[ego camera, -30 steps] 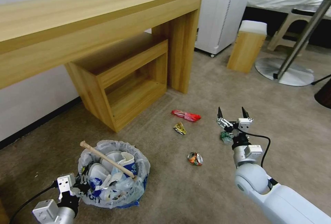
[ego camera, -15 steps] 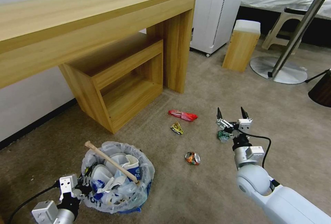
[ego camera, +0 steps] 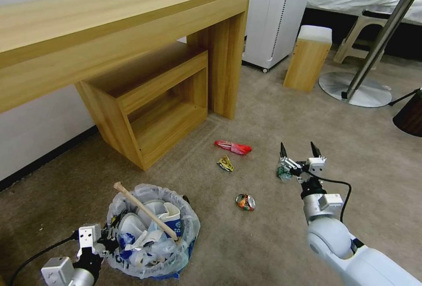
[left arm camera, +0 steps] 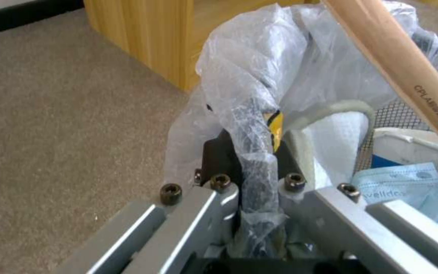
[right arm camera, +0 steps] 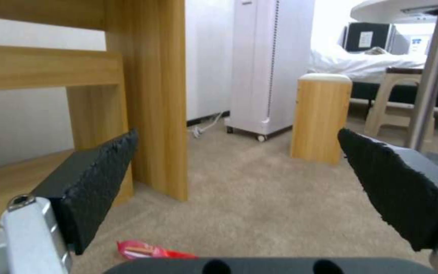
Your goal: Pick up the trash bin and place the garbage on the floor into it.
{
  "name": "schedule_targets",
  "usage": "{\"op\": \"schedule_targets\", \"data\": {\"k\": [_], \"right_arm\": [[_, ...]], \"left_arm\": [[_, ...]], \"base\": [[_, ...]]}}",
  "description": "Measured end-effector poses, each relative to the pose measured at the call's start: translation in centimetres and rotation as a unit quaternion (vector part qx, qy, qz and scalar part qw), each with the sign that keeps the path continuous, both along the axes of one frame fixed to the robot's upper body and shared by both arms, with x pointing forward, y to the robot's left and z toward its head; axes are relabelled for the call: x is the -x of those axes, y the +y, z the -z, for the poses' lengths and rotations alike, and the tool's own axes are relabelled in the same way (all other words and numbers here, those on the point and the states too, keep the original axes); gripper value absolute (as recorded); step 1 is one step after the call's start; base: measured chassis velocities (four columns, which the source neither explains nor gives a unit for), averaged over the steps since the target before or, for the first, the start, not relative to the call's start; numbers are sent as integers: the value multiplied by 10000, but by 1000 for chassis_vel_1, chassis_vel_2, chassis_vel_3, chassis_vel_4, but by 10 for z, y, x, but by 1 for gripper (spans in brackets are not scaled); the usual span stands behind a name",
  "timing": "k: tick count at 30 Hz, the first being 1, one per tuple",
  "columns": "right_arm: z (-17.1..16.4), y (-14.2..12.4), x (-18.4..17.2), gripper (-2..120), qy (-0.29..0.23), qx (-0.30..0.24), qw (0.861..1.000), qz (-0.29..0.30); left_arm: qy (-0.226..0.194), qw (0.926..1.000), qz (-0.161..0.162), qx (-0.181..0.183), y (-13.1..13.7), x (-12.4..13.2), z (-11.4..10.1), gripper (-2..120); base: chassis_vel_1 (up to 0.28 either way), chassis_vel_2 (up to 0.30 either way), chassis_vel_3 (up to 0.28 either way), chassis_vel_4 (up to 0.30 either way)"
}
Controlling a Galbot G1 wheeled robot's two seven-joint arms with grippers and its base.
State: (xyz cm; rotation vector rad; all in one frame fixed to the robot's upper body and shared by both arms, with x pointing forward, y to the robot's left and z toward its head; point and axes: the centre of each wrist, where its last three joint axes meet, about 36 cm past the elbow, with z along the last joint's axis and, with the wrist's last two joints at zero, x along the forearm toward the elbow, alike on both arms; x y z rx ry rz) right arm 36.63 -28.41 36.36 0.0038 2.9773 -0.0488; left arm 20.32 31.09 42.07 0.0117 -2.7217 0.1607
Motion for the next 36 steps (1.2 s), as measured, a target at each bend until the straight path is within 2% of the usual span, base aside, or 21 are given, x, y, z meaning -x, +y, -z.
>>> {"op": "schedule_targets", "data": {"k": [14,21,24,25,28,29,32,33,35,36], "right_arm": [[6,-4,8,100,18,42,10000,69],[9,-3,11,100,255,39,9997,12],[12,-4,23,100,1037,124,9945,-59],[12,-4,23,100,1037,124,9945,-59],[16,-7,30,100,1914,30,9815,50],[16,-7,30,100,1914,30,9815,50],[26,-9,37,100,2616,78,9650,142],[26,-9,37,100,2616,78,9650,142],[37,-8,39,100,3033,175,9525,211],[37,-8,39,100,3033,175,9525,211]], "left_arm": [[2,10000,-23,23,0,-2,7,2],[13,10000,-56,25,2,-3,10,2],[26,10000,-91,26,4,-5,15,2],[26,10000,-91,26,4,-5,15,2],[18,9999,-131,41,5,-7,18,2],[18,9999,-131,41,5,-7,18,2],[18,9998,-179,74,5,-8,21,2],[18,9998,-179,74,5,-8,21,2],[15,9997,-208,93,4,-8,23,2],[15,9997,-208,93,4,-8,23,2]], "base": [[-96,96,95,-97],[-26,41,38,-30],[0,0,0,0],[0,0,0,0],[0,0,0,0],[0,0,0,0],[0,0,0,0],[0,0,0,0],[0,0,0,0],[0,0,0,0]]}}
